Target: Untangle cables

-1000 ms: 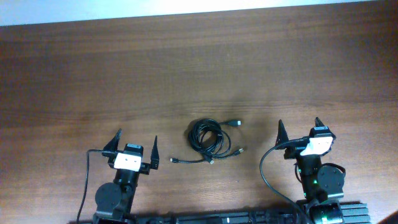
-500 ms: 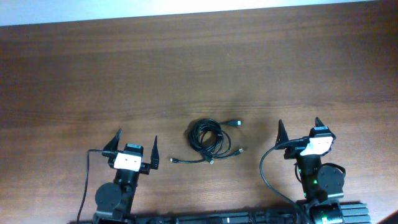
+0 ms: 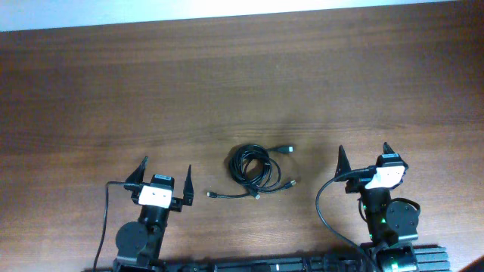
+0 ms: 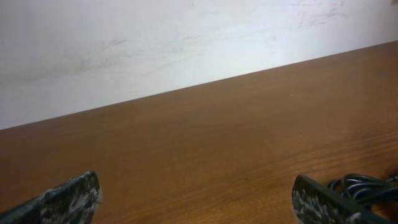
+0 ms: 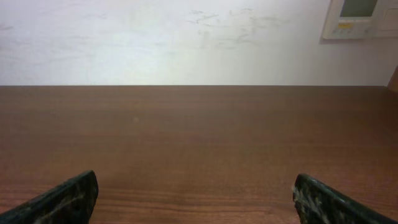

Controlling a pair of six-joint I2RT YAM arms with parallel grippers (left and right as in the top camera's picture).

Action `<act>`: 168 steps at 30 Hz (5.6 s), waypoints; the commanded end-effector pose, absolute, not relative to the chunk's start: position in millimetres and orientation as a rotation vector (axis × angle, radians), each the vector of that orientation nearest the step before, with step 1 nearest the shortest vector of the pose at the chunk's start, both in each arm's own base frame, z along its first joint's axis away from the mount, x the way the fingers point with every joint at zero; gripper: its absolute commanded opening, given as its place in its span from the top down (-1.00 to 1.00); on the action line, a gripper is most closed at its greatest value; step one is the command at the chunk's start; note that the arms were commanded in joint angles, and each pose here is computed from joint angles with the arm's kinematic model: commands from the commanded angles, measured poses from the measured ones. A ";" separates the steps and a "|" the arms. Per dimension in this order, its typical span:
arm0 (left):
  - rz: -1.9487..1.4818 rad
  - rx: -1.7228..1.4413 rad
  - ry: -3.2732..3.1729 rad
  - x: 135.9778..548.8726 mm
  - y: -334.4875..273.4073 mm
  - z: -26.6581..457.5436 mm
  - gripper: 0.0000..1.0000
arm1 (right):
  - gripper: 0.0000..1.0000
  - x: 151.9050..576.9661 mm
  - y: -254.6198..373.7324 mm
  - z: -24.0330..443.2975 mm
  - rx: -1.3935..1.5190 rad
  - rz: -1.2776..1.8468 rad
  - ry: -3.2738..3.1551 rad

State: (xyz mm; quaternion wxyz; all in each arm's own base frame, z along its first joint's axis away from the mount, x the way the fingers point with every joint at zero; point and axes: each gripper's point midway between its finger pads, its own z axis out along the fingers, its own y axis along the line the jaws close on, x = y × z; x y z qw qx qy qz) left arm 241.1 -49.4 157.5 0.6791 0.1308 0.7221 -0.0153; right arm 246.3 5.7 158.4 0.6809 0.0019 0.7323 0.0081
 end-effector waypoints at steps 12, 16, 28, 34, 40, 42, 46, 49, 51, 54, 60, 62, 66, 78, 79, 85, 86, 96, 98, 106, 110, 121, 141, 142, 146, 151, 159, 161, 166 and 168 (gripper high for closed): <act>-0.013 0.283 1.626 241.6 -45.5 156.2 -0.98 | -0.97 246.0 6.1 155.9 -0.002 0.014 1.648; -0.013 0.283 1.627 241.6 -45.5 156.1 -0.98 | -0.97 246.0 6.1 155.9 -0.003 0.014 1.648; -0.005 0.295 1.640 242.1 -45.6 153.1 -0.98 | -0.97 246.0 6.1 155.9 -0.003 0.014 1.648; -0.005 0.292 1.623 240.5 -45.2 166.6 -0.98 | -0.97 246.0 6.1 155.9 -0.003 0.014 1.648; 0.030 0.327 1.610 233.5 -43.8 191.4 -0.98 | -0.97 246.0 6.1 155.9 -0.003 0.014 1.648; 0.055 0.339 1.616 232.0 -41.7 197.7 -0.98 | -0.97 246.0 6.1 155.9 -0.003 0.014 1.648; 0.062 0.343 1.660 235.0 -40.9 204.0 -0.98 | -0.97 246.0 6.1 155.9 -0.003 0.014 1.648; 0.063 0.355 1.712 243.4 -42.5 210.3 -0.98 | -0.97 246.0 6.1 155.9 -0.003 0.014 1.648; 0.066 0.366 1.740 249.5 -43.8 214.7 -0.98 | -0.97 246.0 6.1 155.9 -0.003 0.014 1.648; 0.097 0.418 1.782 262.3 -46.3 222.3 -0.98 | -0.97 246.0 6.1 155.9 -0.002 0.014 1.648; 0.096 0.461 1.930 298.2 -53.6 231.1 -0.98 | -0.97 246.0 6.1 155.9 -0.002 0.014 1.648; 0.095 0.475 1.986 307.1 -55.4 231.1 -0.98 | -0.97 246.0 6.1 155.9 -0.003 0.014 1.648; 0.088 0.508 2.097 327.2 -60.2 234.4 -0.98 | -0.97 246.0 6.1 155.9 -0.003 0.014 1.648; -0.051 0.726 2.288 365.6 -100.9 234.4 -0.98 | -0.97 246.0 6.1 155.9 -0.003 0.014 1.648; -0.058 0.751 2.310 365.6 -105.3 230.5 -0.98 | -0.97 246.0 6.1 155.9 -0.003 0.014 1.648; -0.114 0.897 2.386 349.4 -139.5 211.2 -0.98 | -0.97 246.0 6.1 155.9 -0.002 0.014 1.648; -0.120 0.918 2.382 346.5 -145.1 210.6 -0.98 | -0.97 246.0 6.1 155.9 -0.003 0.014 1.648; -0.188 1.002 2.381 329.8 -166.1 207.2 -0.98 | -0.97 246.0 6.1 155.9 -0.003 0.014 1.648; -0.283 1.028 2.378 321.7 -176.1 207.3 -0.98 | -0.97 246.0 6.1 155.9 -0.003 0.014 1.648; -0.336 1.068 2.524 303.0 -173.5 179.6 -0.98 | -0.97 246.0 6.1 155.9 -0.003 0.014 1.648; -0.349 1.066 2.648 297.6 -171.1 153.5 -0.98 | -0.97 246.0 6.1 155.9 -0.003 0.014 1.648; -0.223 1.279 2.779 281.8 -192.2 93.3 -0.98 | -0.97 246.0 6.1 155.9 -0.003 0.014 1.648; -0.160 1.259 2.908 294.6 -207.2 13.3 -0.68 | -0.97 246.0 6.1 155.8 -0.003 0.014 1.649; -0.159 1.260 2.910 295.2 -207.5 10.5 -0.67 | -0.97 246.0 6.1 155.9 -0.003 0.014 1.648; -0.163 1.257 2.888 299.7 -211.9 8.0 -0.45 | -0.97 246.0 6.1 155.8 -0.002 0.014 1.649; -0.162 1.296 2.864 295.6 -221.0 7.8 -0.41 | -0.97 246.0 6.1 155.8 -0.003 0.014 1.649; -0.166 1.350 2.833 289.8 -234.9 2.5 0.03 | -0.97 246.0 6.1 155.8 -0.002 0.014 1.649; -0.162 1.371 2.835 286.3 -237.9 -2.4 0.22 | -0.97 246.0 6.1 155.8 -0.003 0.014 1.649; -0.163 1.373 2.830 287.3 -239.7 -5.0 0.68 | -0.97 246.0 6.1 155.8 -0.002 0.014 1.649; -0.166 1.367 2.825 288.7 -240.9 -4.9 0.92 | -0.97 246.0 6.1 155.8 -0.003 0.014 1.649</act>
